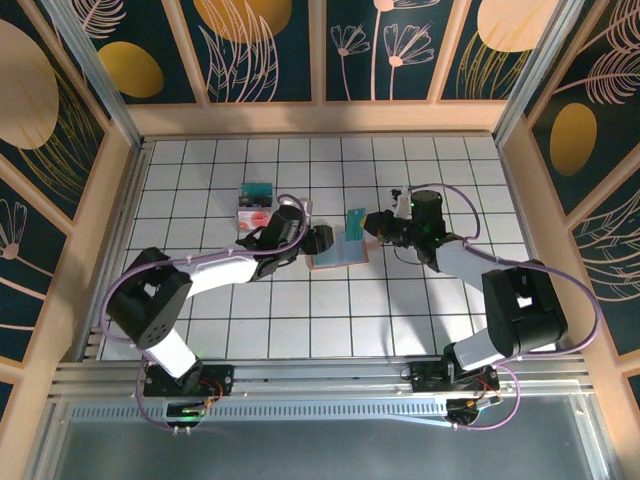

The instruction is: Take the credit cards out of the card holder

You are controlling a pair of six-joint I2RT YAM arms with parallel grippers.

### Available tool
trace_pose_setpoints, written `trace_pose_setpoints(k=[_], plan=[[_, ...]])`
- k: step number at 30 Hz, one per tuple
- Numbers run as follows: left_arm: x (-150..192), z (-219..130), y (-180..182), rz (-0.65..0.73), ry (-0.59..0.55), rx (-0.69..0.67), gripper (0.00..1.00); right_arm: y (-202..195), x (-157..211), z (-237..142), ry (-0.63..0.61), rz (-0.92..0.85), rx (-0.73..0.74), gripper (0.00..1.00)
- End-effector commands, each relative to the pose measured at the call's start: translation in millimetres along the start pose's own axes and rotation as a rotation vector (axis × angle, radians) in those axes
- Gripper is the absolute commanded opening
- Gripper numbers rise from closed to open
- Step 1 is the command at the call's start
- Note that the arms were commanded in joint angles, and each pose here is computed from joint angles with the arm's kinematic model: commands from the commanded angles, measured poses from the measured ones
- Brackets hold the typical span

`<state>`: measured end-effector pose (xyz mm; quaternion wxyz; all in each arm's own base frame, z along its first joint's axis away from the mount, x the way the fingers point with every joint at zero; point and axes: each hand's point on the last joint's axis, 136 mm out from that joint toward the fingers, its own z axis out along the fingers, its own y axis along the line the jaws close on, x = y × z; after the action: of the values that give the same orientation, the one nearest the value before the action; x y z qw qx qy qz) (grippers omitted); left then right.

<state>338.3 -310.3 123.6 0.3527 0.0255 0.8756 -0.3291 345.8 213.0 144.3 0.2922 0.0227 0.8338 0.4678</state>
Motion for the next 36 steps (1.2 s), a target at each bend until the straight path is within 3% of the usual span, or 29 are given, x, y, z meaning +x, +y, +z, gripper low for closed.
trace_pose_setpoints(k=[1,8,16,22,27,33,36], plan=[[-35.8,-18.7,-28.2,0.013,-0.091,0.116,0.69,34.6,-9.5,-10.3,-0.044,-0.068,-0.135,0.0],[-66.7,-52.1,-64.6,0.045,-0.146,0.413,0.7,85.2,-12.3,-10.5,-0.047,-0.14,-0.293,0.0],[-70.4,-55.0,-55.4,0.069,-0.13,0.392,0.64,123.0,-14.1,-11.8,-0.042,-0.159,-0.459,0.0],[-68.0,-56.2,-54.7,0.06,-0.125,0.408,0.6,133.5,-14.0,-9.1,-0.033,-0.173,-0.489,0.0],[-69.2,-59.2,-66.2,0.066,-0.122,0.476,0.47,137.0,-9.6,-4.4,-0.014,-0.174,-0.502,0.0],[-69.8,-60.3,-69.6,0.089,-0.123,0.492,0.13,137.7,-7.7,-2.7,-0.007,-0.169,-0.511,0.0],[-68.7,-59.8,-72.0,0.118,-0.11,0.5,0.02,137.5,-7.3,-2.8,-0.006,-0.17,-0.512,0.0]])
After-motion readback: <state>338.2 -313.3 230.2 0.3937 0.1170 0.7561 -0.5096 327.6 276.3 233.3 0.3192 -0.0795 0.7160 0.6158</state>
